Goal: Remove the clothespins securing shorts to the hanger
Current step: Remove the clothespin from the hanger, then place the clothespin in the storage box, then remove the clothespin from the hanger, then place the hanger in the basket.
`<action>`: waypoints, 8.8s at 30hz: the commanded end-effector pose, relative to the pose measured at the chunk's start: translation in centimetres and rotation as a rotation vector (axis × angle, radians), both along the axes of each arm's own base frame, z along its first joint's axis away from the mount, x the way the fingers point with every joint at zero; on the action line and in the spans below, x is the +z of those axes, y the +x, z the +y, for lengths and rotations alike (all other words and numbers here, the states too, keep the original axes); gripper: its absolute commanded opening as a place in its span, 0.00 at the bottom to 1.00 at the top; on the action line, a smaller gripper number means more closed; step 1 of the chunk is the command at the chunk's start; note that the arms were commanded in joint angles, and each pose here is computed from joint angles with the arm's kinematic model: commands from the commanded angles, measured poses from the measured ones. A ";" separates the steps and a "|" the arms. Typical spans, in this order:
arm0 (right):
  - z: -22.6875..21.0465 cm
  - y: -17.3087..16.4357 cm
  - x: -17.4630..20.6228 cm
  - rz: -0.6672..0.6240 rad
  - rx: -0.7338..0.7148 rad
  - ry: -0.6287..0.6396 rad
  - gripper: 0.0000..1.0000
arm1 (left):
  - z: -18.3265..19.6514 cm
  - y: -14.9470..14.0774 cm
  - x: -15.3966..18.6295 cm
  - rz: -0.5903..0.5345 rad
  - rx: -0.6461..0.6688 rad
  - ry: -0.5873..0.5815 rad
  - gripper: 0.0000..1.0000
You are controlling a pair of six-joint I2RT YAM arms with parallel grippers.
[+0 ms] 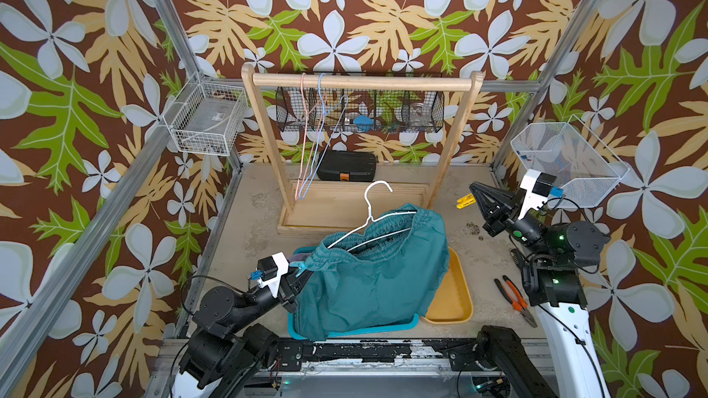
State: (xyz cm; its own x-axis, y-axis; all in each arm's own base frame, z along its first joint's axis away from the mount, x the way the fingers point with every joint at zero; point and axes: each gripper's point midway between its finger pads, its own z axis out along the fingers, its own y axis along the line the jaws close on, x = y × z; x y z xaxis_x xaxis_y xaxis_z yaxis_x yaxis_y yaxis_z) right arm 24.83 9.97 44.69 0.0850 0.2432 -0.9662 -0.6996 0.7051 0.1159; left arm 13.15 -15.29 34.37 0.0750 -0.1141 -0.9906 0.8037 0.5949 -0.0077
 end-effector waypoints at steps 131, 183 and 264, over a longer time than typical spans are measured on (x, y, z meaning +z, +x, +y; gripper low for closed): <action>23.3 -2.3 2.3 -0.038 0.194 -0.202 0.48 | -1.0 2.9 1.6 0.002 0.030 -0.019 0.00; 20.4 -12.3 -1.0 -0.298 0.700 -0.216 0.00 | -1.4 -3.8 6.3 -0.258 -0.166 0.114 0.91; 21.9 1.1 -17.9 0.437 0.317 -0.278 0.73 | -0.7 4.8 1.1 0.194 -0.019 -0.431 0.00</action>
